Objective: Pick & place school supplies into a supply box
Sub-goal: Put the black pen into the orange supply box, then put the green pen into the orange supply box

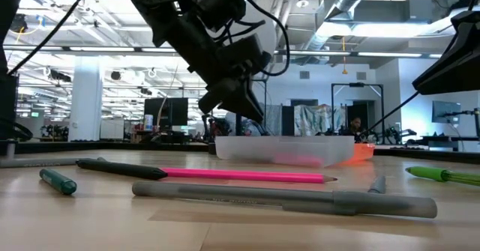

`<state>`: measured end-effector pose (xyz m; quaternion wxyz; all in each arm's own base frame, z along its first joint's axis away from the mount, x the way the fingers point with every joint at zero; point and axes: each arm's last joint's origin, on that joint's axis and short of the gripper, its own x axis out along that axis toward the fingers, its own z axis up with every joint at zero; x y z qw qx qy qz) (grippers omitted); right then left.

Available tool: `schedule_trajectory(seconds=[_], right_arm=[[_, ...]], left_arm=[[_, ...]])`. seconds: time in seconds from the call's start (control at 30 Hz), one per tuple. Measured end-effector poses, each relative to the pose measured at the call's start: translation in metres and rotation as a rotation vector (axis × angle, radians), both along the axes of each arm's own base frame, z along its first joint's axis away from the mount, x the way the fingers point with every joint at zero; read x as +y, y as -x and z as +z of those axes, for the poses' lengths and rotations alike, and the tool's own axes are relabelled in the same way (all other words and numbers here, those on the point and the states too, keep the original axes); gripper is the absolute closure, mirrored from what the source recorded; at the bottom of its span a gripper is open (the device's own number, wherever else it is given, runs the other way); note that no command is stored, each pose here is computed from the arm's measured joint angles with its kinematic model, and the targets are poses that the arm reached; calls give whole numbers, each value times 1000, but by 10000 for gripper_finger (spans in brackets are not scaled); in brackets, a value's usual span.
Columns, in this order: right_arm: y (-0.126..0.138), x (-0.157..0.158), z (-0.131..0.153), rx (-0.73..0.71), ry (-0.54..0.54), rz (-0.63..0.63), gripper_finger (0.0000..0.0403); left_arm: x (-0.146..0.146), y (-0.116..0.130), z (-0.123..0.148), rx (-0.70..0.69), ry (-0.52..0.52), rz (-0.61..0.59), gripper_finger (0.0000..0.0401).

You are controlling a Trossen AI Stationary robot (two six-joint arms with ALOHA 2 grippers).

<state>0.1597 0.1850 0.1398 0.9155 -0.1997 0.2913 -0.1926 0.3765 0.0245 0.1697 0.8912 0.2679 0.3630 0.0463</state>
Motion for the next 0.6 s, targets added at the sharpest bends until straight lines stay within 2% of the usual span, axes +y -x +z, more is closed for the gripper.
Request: schedule_trajectory(seconds=[0.17,0.33,0.43,0.6], right_arm=[[-1,-1,0,2,-1,-4,336],[-1,0,0,-11,-23,-14,336],[-3,-1,-1,-20,-83,-44,336],[-11,-6,-4,74,-249,-123,336]], left_arm=[[0,0,0,-4,-14,21,280],[-12,1,6,-22,11,9,268],[-29,9,15,0,40,-18,267],[-59,32,29,110,156,-26,266]])
